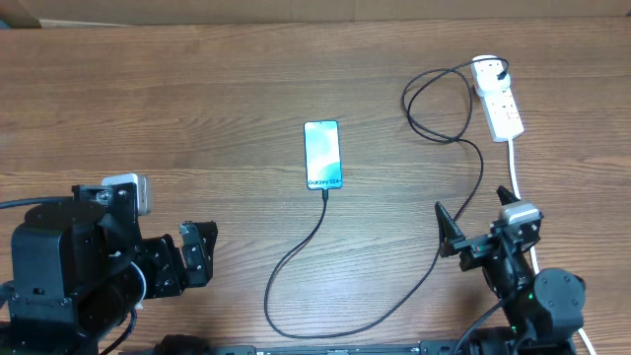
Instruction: Plug charger to phone and switch on socket
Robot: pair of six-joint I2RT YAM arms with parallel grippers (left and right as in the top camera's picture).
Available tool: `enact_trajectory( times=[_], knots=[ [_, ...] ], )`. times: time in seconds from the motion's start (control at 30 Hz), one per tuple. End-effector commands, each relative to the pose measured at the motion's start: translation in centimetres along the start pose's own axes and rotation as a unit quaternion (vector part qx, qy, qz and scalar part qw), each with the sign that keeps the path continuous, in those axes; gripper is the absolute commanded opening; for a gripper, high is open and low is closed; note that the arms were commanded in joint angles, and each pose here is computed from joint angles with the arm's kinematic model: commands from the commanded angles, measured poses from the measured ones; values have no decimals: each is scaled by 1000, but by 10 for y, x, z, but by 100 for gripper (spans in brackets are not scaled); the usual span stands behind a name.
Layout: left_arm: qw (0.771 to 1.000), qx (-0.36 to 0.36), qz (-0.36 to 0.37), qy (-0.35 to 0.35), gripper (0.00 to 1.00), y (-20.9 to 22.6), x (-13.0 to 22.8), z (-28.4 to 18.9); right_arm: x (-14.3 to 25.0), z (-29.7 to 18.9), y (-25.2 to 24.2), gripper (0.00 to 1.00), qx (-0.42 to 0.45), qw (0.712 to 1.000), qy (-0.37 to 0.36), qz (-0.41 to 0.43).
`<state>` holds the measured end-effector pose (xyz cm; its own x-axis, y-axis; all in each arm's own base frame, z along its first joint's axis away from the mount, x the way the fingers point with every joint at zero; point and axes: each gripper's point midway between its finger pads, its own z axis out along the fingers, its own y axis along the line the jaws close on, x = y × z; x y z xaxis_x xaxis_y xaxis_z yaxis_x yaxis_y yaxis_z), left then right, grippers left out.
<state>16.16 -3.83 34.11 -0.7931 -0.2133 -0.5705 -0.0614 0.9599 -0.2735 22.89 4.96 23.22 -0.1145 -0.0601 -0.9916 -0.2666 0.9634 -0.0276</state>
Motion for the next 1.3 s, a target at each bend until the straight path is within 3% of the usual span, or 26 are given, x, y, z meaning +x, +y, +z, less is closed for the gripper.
enact_trajectory(
  times=[0.0, 0.27, 0.67, 0.87, 1.27],
  knots=[
    [1000, -5, -6, -3, 99, 2, -1, 0, 1, 2, 0, 100, 5, 998, -36, -55],
    [1000, -5, -6, -3, 100, 2, -1, 0, 15, 10, -6, 100, 22, 995, -80, -58],
    [1000, -5, -6, -3, 99, 2, -1, 0, 35, 13, -7, 100, 27, 995, -78, -55],
    [1000, -5, -6, -2, 100, 2, -1, 0, 52, 16, -23, 100, 67, 994, -73, 41],
    [1000, -5, -6, -3, 99, 2, -1, 0, 62, 17, -25, 100, 75, 996, -48, -15]
  ],
)
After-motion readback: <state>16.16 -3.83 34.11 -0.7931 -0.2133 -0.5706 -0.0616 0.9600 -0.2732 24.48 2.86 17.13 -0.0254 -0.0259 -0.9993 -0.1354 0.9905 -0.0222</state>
